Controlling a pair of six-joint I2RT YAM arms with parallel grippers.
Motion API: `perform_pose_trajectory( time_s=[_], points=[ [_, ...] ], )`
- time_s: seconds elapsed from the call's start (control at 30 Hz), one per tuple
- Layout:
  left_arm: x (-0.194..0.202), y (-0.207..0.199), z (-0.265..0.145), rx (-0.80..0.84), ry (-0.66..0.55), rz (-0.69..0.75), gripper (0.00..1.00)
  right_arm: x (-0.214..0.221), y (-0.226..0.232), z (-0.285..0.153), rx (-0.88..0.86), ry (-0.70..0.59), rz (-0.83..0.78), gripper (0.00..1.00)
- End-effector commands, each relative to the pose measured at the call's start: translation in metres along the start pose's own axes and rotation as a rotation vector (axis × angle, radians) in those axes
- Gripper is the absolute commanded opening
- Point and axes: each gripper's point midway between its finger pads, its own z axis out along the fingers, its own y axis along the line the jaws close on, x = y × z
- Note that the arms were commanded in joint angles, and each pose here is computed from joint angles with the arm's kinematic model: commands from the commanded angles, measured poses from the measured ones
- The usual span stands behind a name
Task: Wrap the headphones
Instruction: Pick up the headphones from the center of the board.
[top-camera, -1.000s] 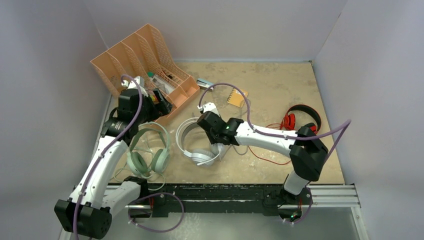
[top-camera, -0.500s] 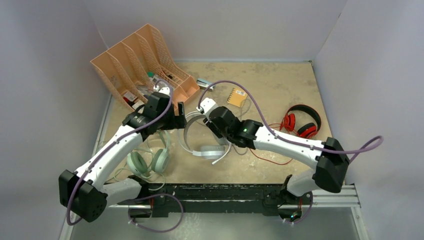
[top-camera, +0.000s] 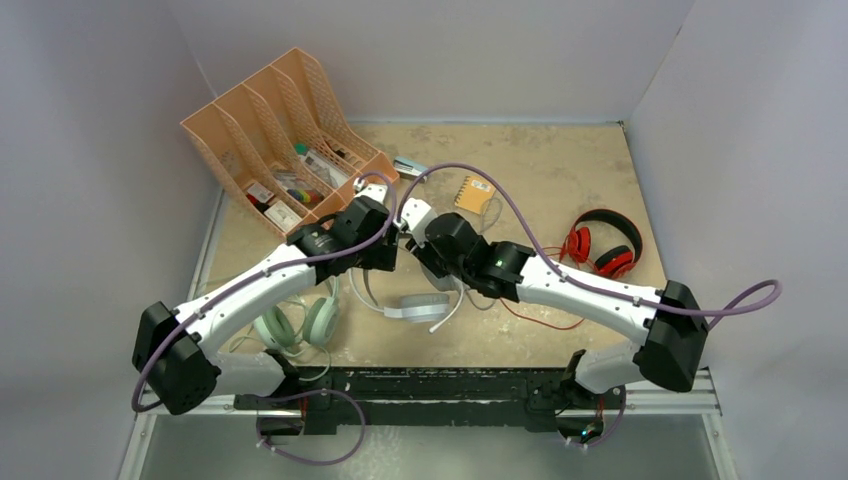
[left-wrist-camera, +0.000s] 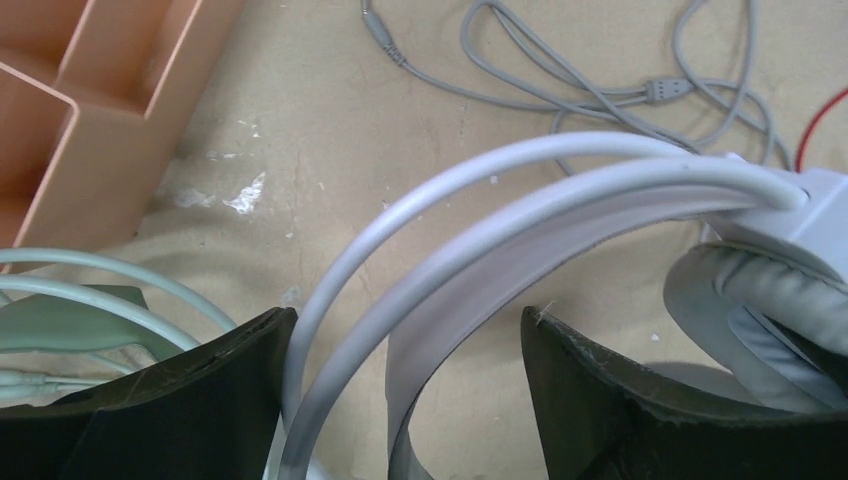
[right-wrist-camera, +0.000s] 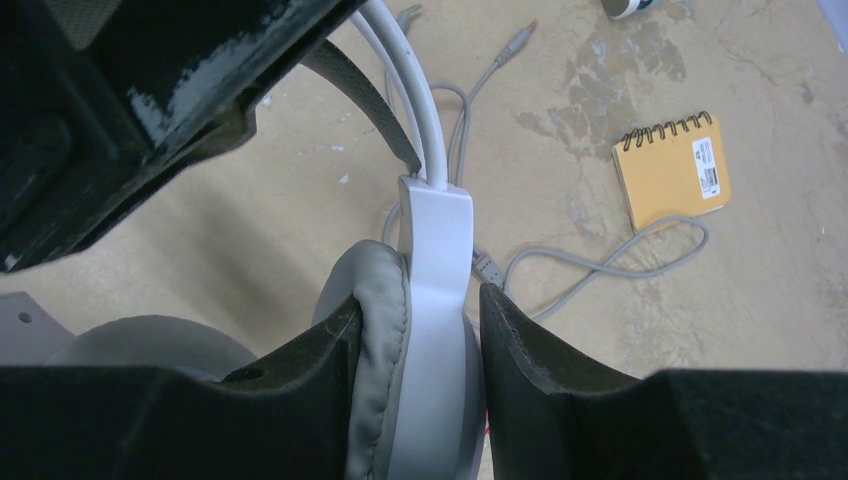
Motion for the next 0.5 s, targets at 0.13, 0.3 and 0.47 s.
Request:
perform_pose_trajectory(
  time_s=[0.13,0.3,0.47],
  points=[
    [-0.0265,0.0095,-0.0084,-0.114,-0.1,0.019,0.67,-0.0248,-0.0063,-0.023,-0.02,-0.118,0.035,0.0],
    [-0.029,0.0075,-0.0107,-0.101,-0.109,0.019,0.54,-0.0242,-0.0116,-0.0245,0.005,-0.116,0.028,0.0],
    [-0.0271,0.0089,-0.0105,-0.108,-0.107,0.025,0.57,-0.0282,-0.0095,-0.0274,-0.012,-0.131,0.033,0.0]
  ],
)
